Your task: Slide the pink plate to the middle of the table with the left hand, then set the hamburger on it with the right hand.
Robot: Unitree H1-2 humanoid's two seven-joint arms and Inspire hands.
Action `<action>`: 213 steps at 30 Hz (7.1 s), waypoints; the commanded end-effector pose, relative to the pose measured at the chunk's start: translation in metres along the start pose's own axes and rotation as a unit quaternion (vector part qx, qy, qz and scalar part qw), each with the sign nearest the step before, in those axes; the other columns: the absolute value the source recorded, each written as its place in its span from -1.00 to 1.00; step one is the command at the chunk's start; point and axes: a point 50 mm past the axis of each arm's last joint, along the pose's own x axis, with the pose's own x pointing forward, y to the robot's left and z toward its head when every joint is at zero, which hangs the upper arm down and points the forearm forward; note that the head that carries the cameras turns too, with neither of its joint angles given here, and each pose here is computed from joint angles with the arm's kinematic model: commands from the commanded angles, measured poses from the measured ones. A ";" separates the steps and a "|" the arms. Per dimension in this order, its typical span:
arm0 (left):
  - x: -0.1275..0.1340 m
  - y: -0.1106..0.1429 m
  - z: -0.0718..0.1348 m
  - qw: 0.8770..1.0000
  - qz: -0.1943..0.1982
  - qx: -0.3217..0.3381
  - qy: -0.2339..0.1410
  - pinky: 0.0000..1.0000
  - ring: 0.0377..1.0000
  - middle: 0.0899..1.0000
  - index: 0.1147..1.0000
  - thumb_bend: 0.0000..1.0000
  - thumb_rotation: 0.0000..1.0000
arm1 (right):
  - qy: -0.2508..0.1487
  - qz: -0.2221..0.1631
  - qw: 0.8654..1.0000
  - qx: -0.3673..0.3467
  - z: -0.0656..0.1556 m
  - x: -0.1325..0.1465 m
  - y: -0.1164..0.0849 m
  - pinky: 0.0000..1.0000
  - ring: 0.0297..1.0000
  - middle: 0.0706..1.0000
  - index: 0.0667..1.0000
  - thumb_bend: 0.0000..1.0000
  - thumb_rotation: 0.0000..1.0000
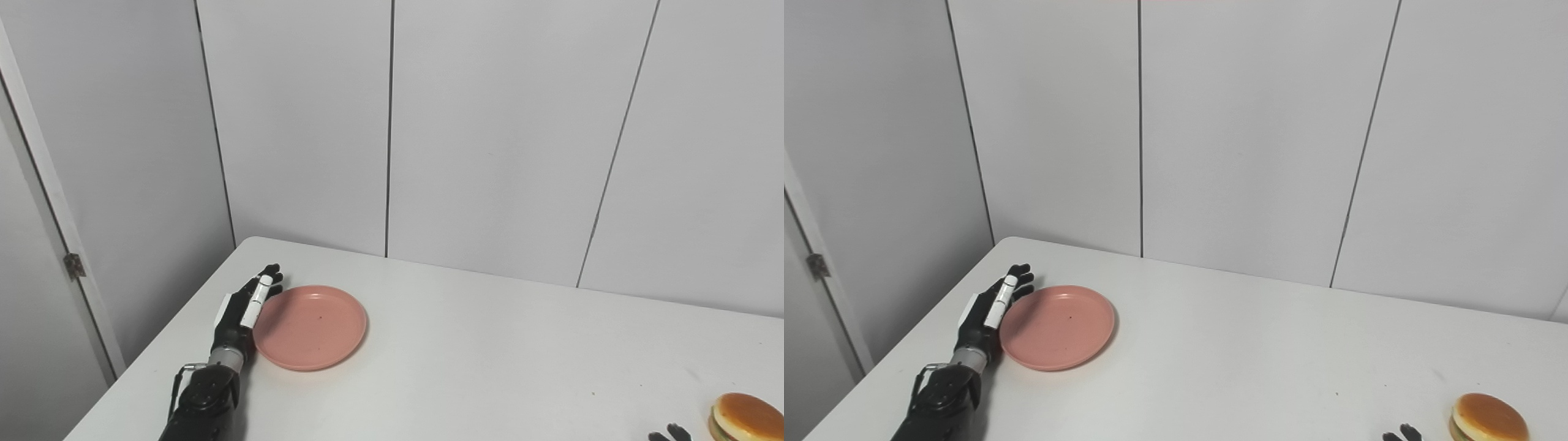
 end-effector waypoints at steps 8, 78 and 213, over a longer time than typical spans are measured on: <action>0.008 -0.027 0.022 0.998 -0.052 -0.013 -0.030 0.52 0.67 0.65 0.51 0.59 0.73 | 0.055 0.010 0.998 0.008 -0.015 -0.016 0.015 0.71 0.72 0.74 0.84 0.90 1.00; -0.068 -0.156 0.040 0.989 -0.135 -0.028 0.044 0.48 0.64 0.62 0.32 0.40 0.94 | 0.046 0.033 0.998 -0.018 0.016 -0.006 0.071 0.67 0.71 0.70 0.83 0.71 1.00; -0.114 -0.210 0.024 0.975 -0.186 -0.104 0.068 0.87 0.81 0.71 0.37 0.31 0.92 | -0.031 -0.058 0.799 -0.598 0.158 0.139 -0.117 0.39 0.60 0.60 0.60 0.91 0.59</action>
